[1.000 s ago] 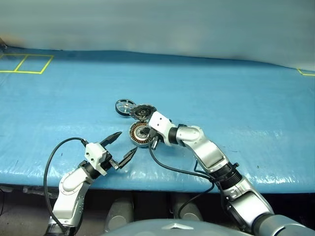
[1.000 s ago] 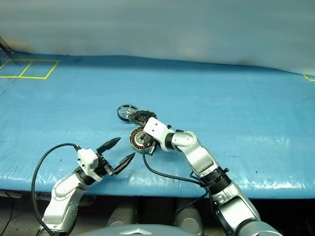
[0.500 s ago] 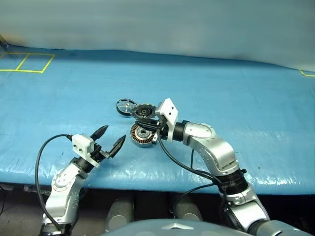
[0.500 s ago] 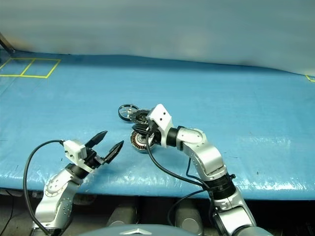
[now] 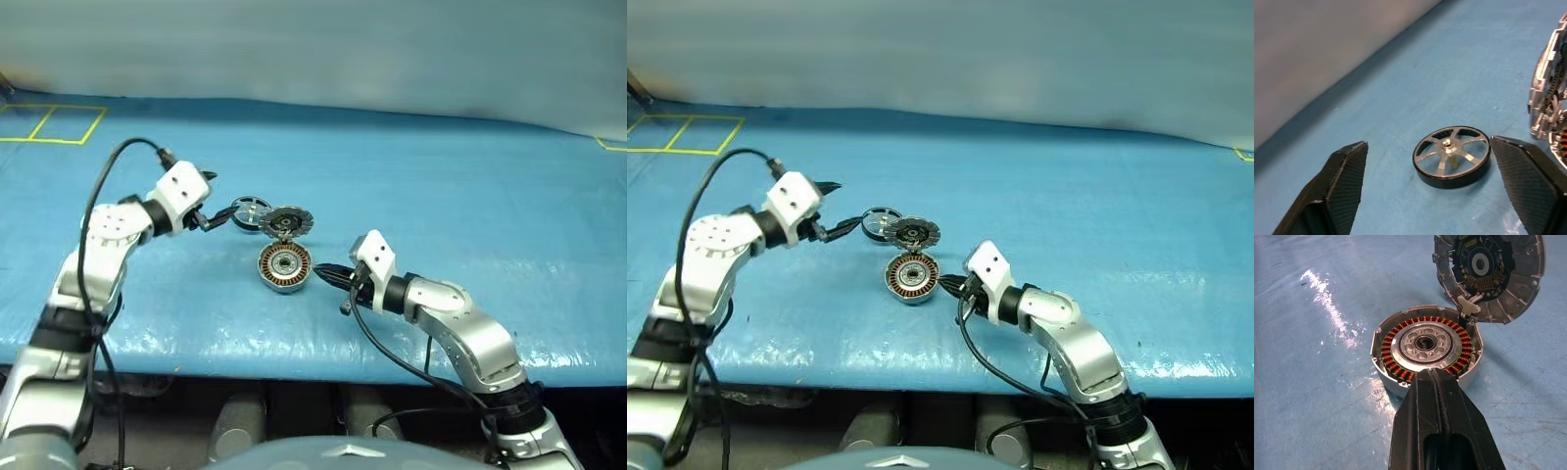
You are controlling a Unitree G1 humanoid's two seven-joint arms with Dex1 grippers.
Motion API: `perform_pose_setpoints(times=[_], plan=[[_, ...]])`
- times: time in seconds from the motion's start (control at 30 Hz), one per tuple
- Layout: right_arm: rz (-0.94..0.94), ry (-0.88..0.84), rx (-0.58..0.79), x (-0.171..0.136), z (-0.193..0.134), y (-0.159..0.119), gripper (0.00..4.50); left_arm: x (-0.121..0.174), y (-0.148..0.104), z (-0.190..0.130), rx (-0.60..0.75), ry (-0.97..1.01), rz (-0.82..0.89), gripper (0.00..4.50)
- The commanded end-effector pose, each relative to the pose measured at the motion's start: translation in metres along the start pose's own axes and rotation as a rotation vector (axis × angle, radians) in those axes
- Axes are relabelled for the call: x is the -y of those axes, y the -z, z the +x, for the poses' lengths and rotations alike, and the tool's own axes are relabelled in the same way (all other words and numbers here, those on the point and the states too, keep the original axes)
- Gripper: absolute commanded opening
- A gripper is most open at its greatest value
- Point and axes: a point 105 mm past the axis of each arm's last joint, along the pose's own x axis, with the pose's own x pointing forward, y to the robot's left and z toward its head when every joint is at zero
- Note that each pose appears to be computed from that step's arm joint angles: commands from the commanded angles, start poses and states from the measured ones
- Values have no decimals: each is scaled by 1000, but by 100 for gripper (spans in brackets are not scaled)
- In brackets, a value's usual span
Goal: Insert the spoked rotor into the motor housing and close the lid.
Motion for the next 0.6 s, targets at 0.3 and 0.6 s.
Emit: perform_pose_setpoints(times=[0.3,0.6], plan=[[-40,36,28,0,-5,-10,0,-23,6,35,-284,317,151,254],[-12,89,64,-4,-3,-7,0,-25,14,47,-389,376,128,254]])
